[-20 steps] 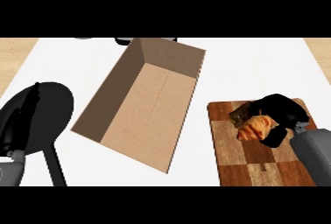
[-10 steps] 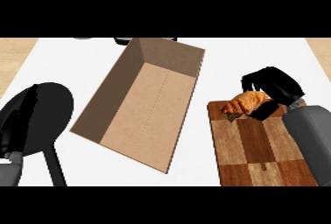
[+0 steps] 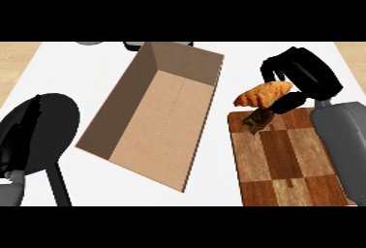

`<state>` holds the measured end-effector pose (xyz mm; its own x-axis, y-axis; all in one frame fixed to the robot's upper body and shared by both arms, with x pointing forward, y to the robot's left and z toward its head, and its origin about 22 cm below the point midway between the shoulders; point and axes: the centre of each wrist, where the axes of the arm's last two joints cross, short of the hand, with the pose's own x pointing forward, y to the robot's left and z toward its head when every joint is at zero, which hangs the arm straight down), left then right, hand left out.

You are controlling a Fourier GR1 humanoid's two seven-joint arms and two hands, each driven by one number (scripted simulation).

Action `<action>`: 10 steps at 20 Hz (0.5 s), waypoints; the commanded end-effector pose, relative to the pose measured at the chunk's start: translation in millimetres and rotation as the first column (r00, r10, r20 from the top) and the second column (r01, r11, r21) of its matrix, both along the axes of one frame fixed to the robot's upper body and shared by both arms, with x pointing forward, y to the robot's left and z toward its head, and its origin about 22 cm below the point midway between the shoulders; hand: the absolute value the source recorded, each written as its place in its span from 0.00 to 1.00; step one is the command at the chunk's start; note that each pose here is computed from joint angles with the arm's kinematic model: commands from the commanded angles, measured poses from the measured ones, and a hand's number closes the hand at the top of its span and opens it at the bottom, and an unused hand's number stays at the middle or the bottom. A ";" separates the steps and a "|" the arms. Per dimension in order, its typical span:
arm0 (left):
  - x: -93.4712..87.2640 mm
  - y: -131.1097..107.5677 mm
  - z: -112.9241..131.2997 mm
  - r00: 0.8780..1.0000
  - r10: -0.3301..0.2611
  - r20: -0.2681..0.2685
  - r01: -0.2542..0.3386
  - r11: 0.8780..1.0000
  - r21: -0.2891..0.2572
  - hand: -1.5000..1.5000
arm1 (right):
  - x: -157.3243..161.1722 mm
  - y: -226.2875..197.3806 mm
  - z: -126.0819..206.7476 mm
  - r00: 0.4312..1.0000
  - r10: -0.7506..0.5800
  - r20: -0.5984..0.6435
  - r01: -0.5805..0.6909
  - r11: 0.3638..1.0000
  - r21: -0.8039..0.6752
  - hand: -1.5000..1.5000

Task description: Pick the croissant from the cutting board and place it in the cardboard box

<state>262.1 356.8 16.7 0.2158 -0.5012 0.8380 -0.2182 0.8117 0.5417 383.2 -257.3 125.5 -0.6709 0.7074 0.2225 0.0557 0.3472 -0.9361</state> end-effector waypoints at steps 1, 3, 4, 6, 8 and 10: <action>1.8 5.0 -1.7 1.000 0.008 0.008 -0.008 1.000 0.010 0.50 | 0.3 27.4 32.1 0.997 0.082 0.004 -0.082 0.996 0.040 1.00; -7.9 2.0 -7.2 1.000 0.008 -0.001 -0.008 1.000 -0.005 0.50 | -2.4 53.9 36.6 0.988 0.146 -0.051 -0.142 0.987 0.075 1.00; -2.8 -12.0 -9.7 1.000 0.016 0.015 -0.017 1.000 0.009 0.50 | 4.0 51.0 33.9 0.990 0.128 -0.052 -0.122 0.987 0.110 1.00; 2.9 3.1 5.1 1.000 0.001 -0.006 -0.001 1.000 -0.017 0.50 | 0.7 91.4 58.4 0.984 0.155 -0.087 -0.140 0.977 0.160 1.00; -9.1 14.1 6.7 1.000 -0.003 0.001 0.003 1.000 0.008 0.50 | -9.5 104.2 32.9 0.975 0.168 -0.148 -0.137 0.970 0.200 1.00; 12.7 -8.1 10.1 1.000 0.003 0.005 -0.003 1.000 0.010 0.50 | -3.7 134.1 58.8 0.974 0.171 -0.148 -0.132 0.961 0.242 1.00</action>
